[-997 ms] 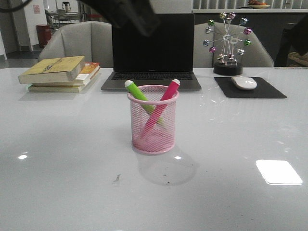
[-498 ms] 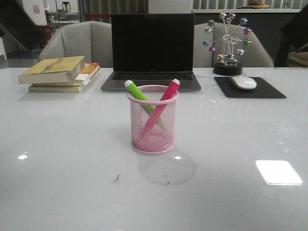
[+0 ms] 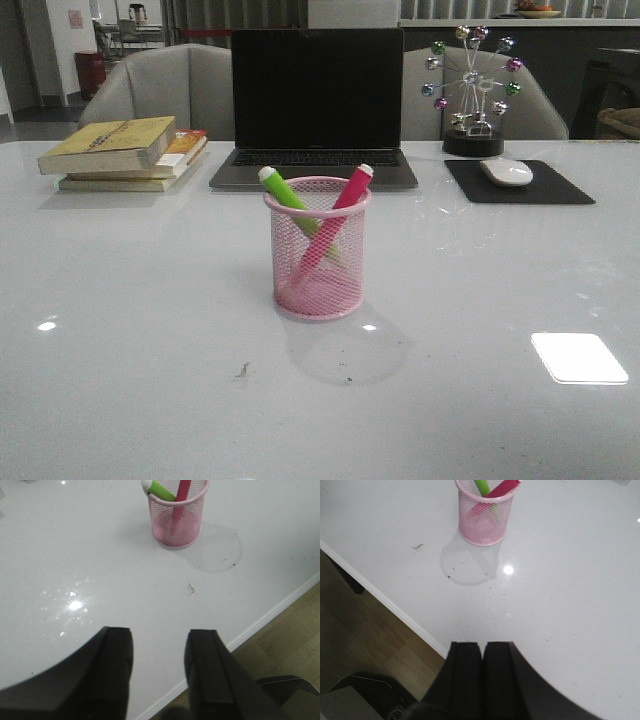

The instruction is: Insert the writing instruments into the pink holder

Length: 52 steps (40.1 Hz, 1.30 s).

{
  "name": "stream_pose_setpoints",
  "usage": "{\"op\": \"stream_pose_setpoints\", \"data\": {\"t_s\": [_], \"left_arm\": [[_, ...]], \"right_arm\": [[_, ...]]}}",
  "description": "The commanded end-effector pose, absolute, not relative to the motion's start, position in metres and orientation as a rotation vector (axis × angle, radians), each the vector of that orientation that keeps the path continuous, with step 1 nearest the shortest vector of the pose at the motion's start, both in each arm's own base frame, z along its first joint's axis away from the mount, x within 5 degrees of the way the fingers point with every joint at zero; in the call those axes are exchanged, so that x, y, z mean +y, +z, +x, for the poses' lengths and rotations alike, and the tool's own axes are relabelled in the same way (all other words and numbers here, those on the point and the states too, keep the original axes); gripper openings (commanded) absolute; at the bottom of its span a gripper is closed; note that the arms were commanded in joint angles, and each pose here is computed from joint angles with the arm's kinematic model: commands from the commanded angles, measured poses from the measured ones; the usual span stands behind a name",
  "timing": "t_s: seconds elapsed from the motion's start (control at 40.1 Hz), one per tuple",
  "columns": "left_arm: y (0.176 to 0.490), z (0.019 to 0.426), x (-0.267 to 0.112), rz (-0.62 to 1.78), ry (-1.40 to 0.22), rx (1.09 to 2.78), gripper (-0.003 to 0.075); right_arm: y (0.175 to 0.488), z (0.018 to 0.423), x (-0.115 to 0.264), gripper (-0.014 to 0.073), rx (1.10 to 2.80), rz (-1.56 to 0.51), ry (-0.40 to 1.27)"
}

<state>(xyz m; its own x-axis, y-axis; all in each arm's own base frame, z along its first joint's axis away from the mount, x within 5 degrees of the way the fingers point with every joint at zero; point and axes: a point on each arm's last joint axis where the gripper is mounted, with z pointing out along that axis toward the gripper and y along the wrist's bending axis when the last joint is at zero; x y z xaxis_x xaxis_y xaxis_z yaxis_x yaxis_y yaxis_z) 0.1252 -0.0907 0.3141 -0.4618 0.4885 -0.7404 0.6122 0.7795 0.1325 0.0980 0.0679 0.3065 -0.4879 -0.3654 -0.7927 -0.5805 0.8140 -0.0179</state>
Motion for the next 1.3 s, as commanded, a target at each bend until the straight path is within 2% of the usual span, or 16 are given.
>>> {"op": "stream_pose_setpoints", "data": {"t_s": [0.0, 0.125, 0.598, 0.723, 0.822, 1.071, 1.271], "left_arm": [[0.329, 0.128, -0.094, 0.775, -0.235, 2.043, 0.0183], [0.328, 0.129, -0.095, 0.777, -0.233, 2.047, 0.0089], [0.327, 0.128, -0.096, 0.783, -0.239, 2.045, 0.0092], [0.33, 0.122, -0.083, 0.743, -0.212, 2.003, 0.0092], [0.328, 0.118, -0.061, 0.598, -0.175, 1.935, 0.0092], [0.287, 0.087, -0.018, 0.205, -0.131, 1.682, 0.0092], [0.247, 0.065, -0.005, 0.061, -0.065, 1.582, 0.0092]], "right_arm": [[0.321, 0.101, 0.069, 0.002, 2.027, -0.662, 0.326], [0.321, 0.101, 0.069, 0.0027, 2.032, -0.664, 0.325], [0.321, 0.101, 0.069, 0.0027, 2.032, -0.664, 0.325], [0.321, 0.101, 0.069, 0.0027, 2.031, -0.664, 0.325], [0.321, 0.101, 0.069, 0.0027, 2.034, -0.664, 0.325], [0.321, 0.101, 0.069, 0.0027, 2.034, -0.664, 0.325], [0.321, 0.101, 0.069, 0.0027, 2.034, -0.664, 0.325]]}}
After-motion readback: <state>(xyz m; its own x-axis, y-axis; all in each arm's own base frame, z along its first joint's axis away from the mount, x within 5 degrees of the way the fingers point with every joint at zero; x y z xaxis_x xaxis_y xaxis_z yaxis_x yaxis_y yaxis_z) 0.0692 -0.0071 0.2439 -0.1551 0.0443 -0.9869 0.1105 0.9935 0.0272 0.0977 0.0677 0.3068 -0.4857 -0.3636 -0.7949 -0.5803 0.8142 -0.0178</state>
